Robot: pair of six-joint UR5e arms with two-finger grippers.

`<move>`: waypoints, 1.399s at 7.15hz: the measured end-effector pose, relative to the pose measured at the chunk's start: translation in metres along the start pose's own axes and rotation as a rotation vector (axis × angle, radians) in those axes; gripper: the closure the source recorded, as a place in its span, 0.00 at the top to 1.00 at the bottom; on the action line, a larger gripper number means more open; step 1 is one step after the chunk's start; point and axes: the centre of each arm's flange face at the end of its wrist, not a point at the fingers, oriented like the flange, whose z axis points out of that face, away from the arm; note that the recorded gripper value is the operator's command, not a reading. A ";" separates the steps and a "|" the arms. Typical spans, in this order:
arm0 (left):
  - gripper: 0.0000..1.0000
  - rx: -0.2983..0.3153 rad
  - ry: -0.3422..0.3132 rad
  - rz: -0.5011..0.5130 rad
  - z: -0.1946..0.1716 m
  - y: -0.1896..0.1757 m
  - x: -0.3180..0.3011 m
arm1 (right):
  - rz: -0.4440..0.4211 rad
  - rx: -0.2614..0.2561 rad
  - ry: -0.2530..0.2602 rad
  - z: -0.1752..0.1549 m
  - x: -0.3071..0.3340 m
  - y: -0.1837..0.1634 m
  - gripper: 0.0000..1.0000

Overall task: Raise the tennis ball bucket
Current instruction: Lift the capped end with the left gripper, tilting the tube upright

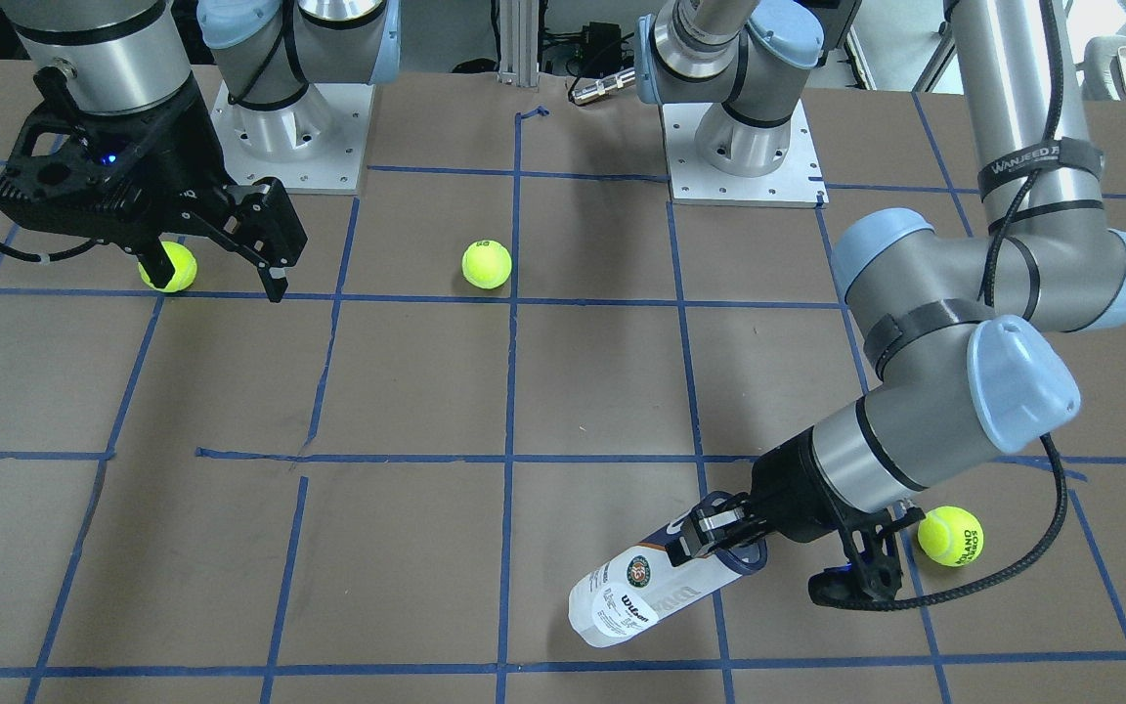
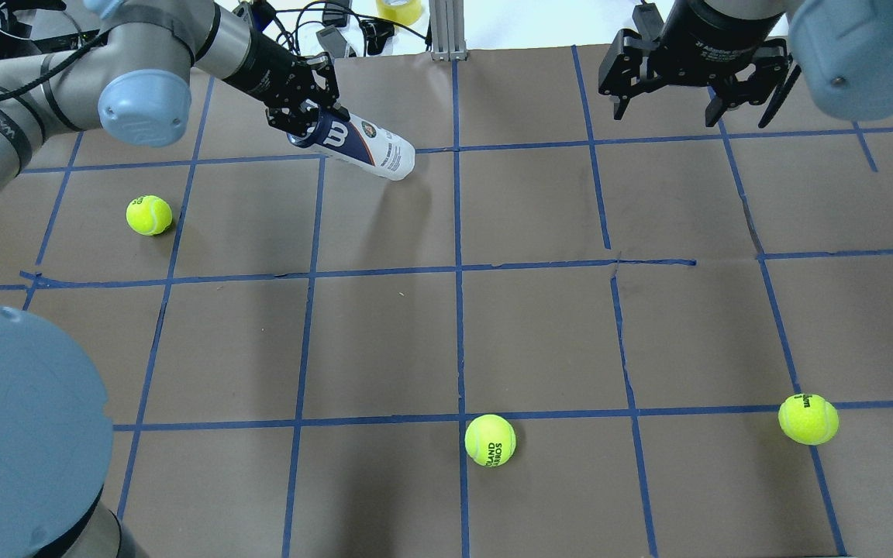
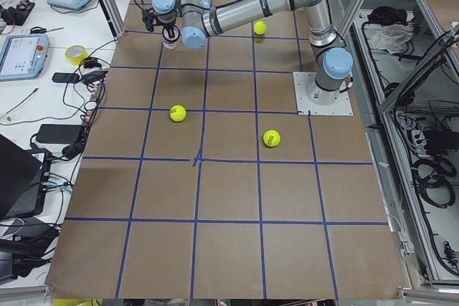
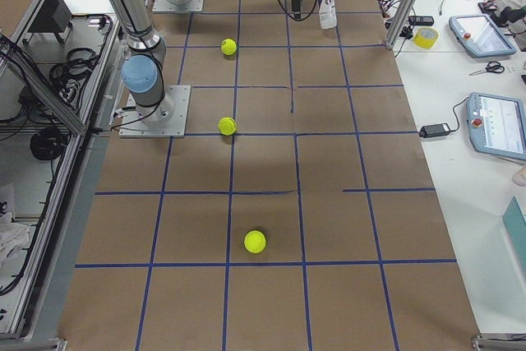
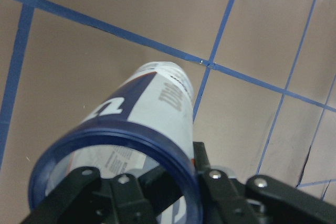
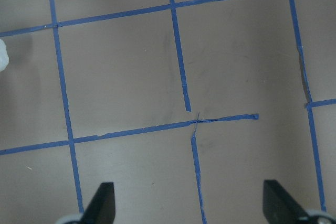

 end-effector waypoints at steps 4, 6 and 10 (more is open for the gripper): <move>0.00 0.032 -0.254 0.167 0.009 0.021 0.049 | 0.000 0.000 0.000 0.000 0.000 0.000 1.00; 0.00 -0.022 -0.365 0.313 0.026 0.043 0.070 | -0.002 0.000 0.000 0.000 0.000 0.000 1.00; 0.00 -0.114 -0.405 0.379 0.042 0.062 0.077 | 0.002 0.001 0.000 -0.001 -0.001 0.000 1.00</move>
